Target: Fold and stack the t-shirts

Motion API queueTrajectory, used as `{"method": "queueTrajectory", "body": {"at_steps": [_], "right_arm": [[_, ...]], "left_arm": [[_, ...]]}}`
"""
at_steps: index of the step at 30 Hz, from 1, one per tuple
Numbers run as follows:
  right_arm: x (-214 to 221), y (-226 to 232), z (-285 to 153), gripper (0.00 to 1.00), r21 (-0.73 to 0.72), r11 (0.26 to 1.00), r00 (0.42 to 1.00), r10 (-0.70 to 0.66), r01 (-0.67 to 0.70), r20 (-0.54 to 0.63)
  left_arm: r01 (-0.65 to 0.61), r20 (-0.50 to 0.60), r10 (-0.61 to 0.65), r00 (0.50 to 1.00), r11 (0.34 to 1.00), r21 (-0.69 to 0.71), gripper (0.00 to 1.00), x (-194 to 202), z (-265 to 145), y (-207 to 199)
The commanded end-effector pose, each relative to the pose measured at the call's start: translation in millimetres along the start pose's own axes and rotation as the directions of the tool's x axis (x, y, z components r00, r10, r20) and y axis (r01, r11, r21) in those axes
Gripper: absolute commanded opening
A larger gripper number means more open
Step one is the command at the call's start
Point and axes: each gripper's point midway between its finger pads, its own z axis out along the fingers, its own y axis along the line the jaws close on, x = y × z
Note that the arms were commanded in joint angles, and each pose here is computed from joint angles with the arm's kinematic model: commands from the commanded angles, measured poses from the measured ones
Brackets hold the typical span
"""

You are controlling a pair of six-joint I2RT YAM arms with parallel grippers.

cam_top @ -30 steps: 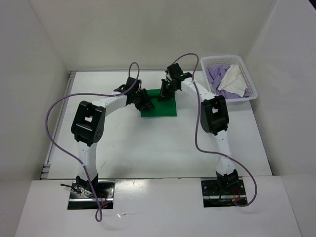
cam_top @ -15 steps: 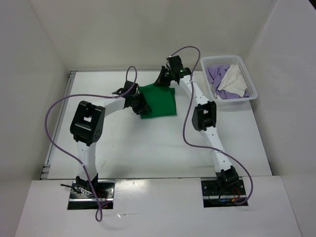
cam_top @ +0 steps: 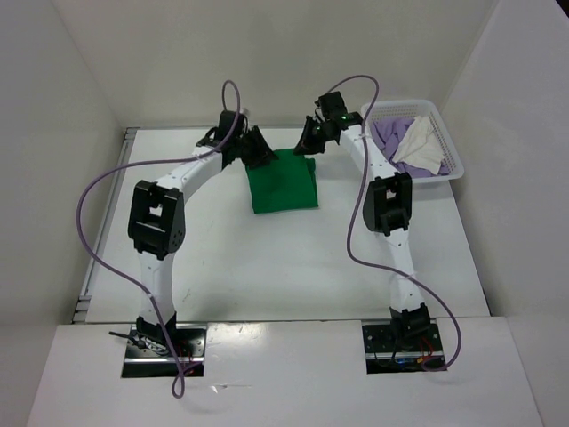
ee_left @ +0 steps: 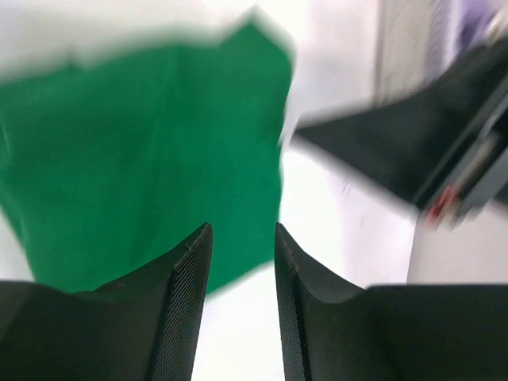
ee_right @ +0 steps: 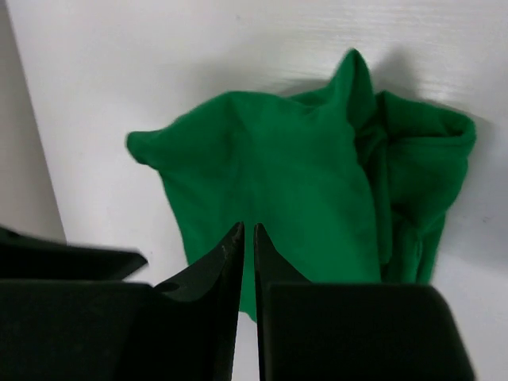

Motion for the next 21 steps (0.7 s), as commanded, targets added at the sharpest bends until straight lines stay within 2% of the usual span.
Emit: {"method": "queueTrajectory", "body": {"at_steps": [1, 2, 3, 4, 5, 6, 8, 15, 21], "right_arm": [[-6, 18, -6, 0.14, -0.059, 0.997, 0.998, -0.053, 0.055, 0.024], [-6, 17, 0, 0.13, -0.068, 0.996, 0.998, -0.054, 0.055, 0.020], [-10, 8, 10, 0.13, -0.060, 0.997, 0.999, -0.045, 0.046, 0.017], [-17, -1, 13, 0.11, -0.055, 0.998, 0.999, -0.027, 0.028, 0.026], [-35, 5, 9, 0.10, -0.077, 0.996, 0.996, -0.041, 0.047, 0.077], [-37, -16, 22, 0.10, -0.062, 0.998, 0.997, -0.002, 0.006, 0.072], [-41, -27, 26, 0.10, -0.080, 0.996, 0.997, 0.040, -0.034, 0.071], [-21, -70, 47, 0.09, 0.037, 0.998, 0.998, 0.055, -0.055, 0.017], [-18, -83, 54, 0.09, 0.050, 0.996, 0.998, 0.069, -0.069, 0.009]], "left_arm": [[-0.006, 0.070, 0.006, 0.997, 1.000, -0.008, 0.45, -40, 23, 9], [0.010, 0.059, -0.008, 0.998, 1.000, -0.029, 0.45, -41, 36, 24], [0.005, 0.096, -0.004, 0.995, 1.000, -0.009, 0.45, -61, 36, 18], [0.006, 0.103, -0.004, 0.995, 1.000, -0.020, 0.45, -64, 41, 21], [0.021, 0.096, -0.017, 0.995, 0.999, -0.038, 0.45, -66, 54, 37], [0.031, 0.100, -0.026, 0.995, 0.998, -0.047, 0.45, -72, 58, 45], [0.048, 0.100, -0.044, 0.994, 0.998, -0.043, 0.45, -79, 69, 54], [0.037, 0.136, -0.025, 0.990, 0.996, -0.080, 0.45, -85, 80, 74], [0.042, 0.151, -0.024, 0.988, 0.992, -0.117, 0.46, -85, 87, 94]]}}
